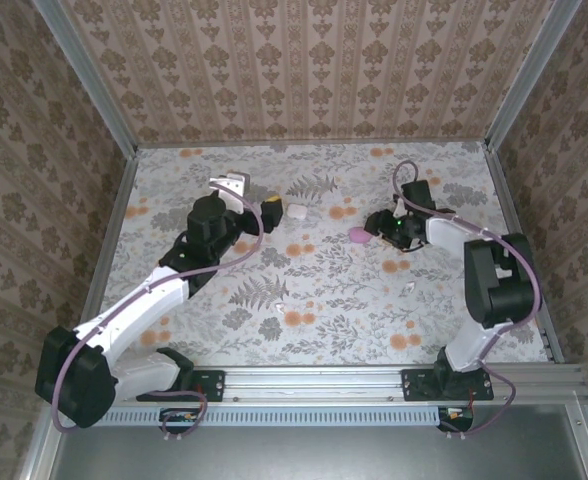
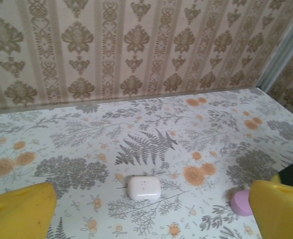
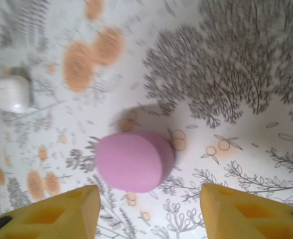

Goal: Insert the wireless bluetooth earbuds into the charging case

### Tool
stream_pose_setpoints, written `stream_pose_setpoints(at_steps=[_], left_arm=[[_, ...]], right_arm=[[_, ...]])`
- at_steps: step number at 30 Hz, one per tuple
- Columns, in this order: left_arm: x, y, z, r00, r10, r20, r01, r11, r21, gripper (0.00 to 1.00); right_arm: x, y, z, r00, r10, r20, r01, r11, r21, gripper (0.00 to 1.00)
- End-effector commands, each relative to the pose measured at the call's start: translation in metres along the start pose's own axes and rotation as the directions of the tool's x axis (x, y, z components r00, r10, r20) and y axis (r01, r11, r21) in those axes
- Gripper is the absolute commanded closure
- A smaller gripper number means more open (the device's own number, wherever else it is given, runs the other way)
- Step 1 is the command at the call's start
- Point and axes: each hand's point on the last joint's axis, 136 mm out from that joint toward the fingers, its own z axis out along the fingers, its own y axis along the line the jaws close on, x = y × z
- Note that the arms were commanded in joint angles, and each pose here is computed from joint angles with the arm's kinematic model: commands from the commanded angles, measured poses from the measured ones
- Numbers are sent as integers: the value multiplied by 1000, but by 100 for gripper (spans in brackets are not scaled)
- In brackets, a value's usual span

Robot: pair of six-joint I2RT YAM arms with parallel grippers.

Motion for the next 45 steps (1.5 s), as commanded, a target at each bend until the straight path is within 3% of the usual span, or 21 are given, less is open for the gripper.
stream_pose_setpoints(at_steps=[1,7,13,20,27,34,38,45], left_arm=[[1,17,-5,999,-45,20,45,998,-33,0],[11,29,-2,995,-99,-30,98,995,-27,0],[19,38,-5,989,-133,-59,130,990,-50,0],[23,57,-15,982,-174,-78,165,981,-105,0],[20,65,-26,982,-180,-63,170,977,-130,0],[19,70,-33,982,-181,-52,172,975,-142,0],[19,71,-33,982,-183,-51,174,974,-145,0],[22,73,-35,981,-185,-55,176,973,-148,0]], right_arm=[[-13,17,-27,979,-164,119,166,986,-3,43],[-13,70,-29,910,-382,164,398,914,-82,43],[-1,111,4,783,-616,89,622,777,-92,43],[4,139,41,632,-775,5,771,628,-104,42],[6,151,78,532,-844,-67,832,536,-141,40],[9,154,109,481,-864,-146,844,502,-191,36],[15,160,120,443,-881,-166,842,472,-263,29],[17,164,135,338,-926,-169,882,374,-287,28]])
